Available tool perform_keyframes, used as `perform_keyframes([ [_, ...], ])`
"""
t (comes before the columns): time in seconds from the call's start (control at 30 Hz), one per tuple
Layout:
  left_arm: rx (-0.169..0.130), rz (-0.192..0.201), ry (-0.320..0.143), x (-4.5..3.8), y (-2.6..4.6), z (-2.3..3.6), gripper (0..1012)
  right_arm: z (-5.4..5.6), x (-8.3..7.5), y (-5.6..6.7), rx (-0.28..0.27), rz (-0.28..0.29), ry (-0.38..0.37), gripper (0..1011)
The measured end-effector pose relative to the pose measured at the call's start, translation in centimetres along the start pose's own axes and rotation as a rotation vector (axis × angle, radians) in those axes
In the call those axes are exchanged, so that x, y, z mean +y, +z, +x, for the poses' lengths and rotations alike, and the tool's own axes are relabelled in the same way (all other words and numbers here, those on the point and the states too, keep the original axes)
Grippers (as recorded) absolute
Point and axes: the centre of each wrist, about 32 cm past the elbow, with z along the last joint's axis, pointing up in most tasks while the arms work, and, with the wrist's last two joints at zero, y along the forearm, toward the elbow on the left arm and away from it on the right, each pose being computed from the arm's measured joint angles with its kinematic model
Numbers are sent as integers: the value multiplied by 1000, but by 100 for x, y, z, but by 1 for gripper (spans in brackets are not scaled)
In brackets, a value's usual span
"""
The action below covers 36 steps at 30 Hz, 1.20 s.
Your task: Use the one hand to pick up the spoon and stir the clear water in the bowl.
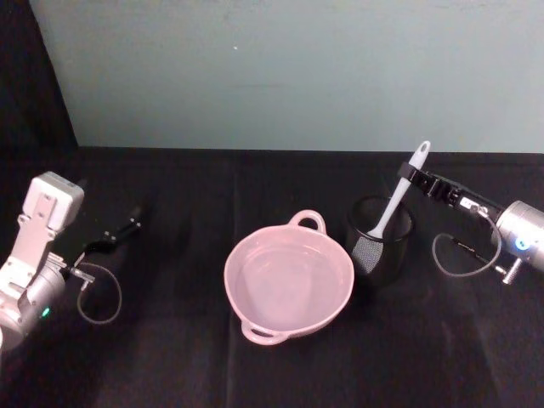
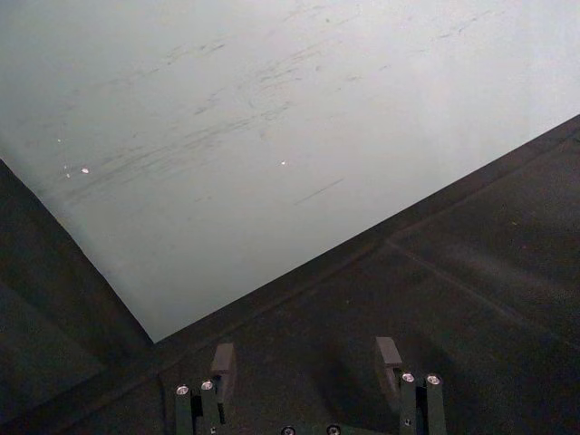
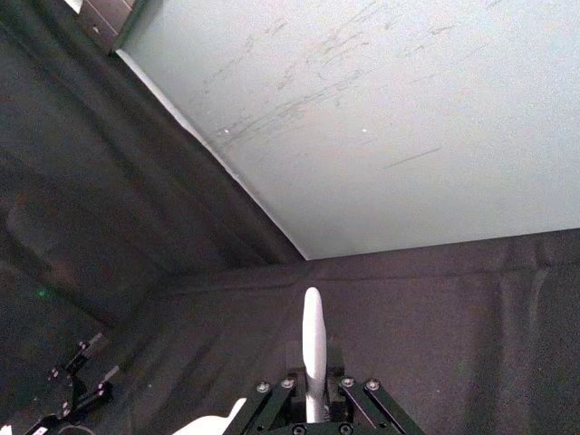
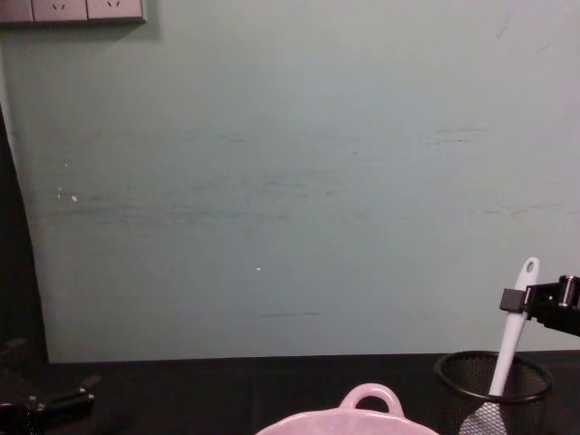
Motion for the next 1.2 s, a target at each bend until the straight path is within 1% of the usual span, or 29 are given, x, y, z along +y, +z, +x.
perform_keyframes([
  [0.03,0,0,0,0,0,0,1005,0,0,0,0,0,0,118],
  [0.07,0,0,0,0,0,0,1005,0,0,0,0,0,0,113],
  [0.37,0,0,0,0,0,0,1005,0,0,0,0,0,0,113],
  [0.47,0,0,0,0,0,0,1005,-75,-31,53,-102,14,-15,113],
  [0.5,0,0,0,0,0,0,1005,-127,-62,100,-169,24,-27,113],
  [0.57,0,0,0,0,0,0,1005,-172,-91,144,-220,34,-34,113],
  [0.6,0,0,0,0,0,0,1005,-222,-120,196,-268,46,-41,113],
  [0.67,0,0,0,0,0,0,1005,-268,-151,256,-306,56,-46,113],
  [0.7,0,0,0,0,0,0,1005,-319,-183,323,-339,65,-45,113],
  [0.8,0,0,0,0,0,0,1005,-389,-223,423,-378,74,-39,113],
  [0.87,0,0,0,0,0,0,1005,-494,-264,566,-426,77,-23,113],
  [1.0,0,0,0,0,0,0,1005,-611,-279,701,-469,78,-1,113],
  [1.03,0,0,0,0,0,0,1005,-671,-278,761,-486,78,13,113],
  [1.13,0,0,0,0,0,0,1005,-759,-266,836,-505,75,39,113],
  [1.2,0,0,0,0,0,0,1005,-868,-238,912,-528,70,68,113],
])
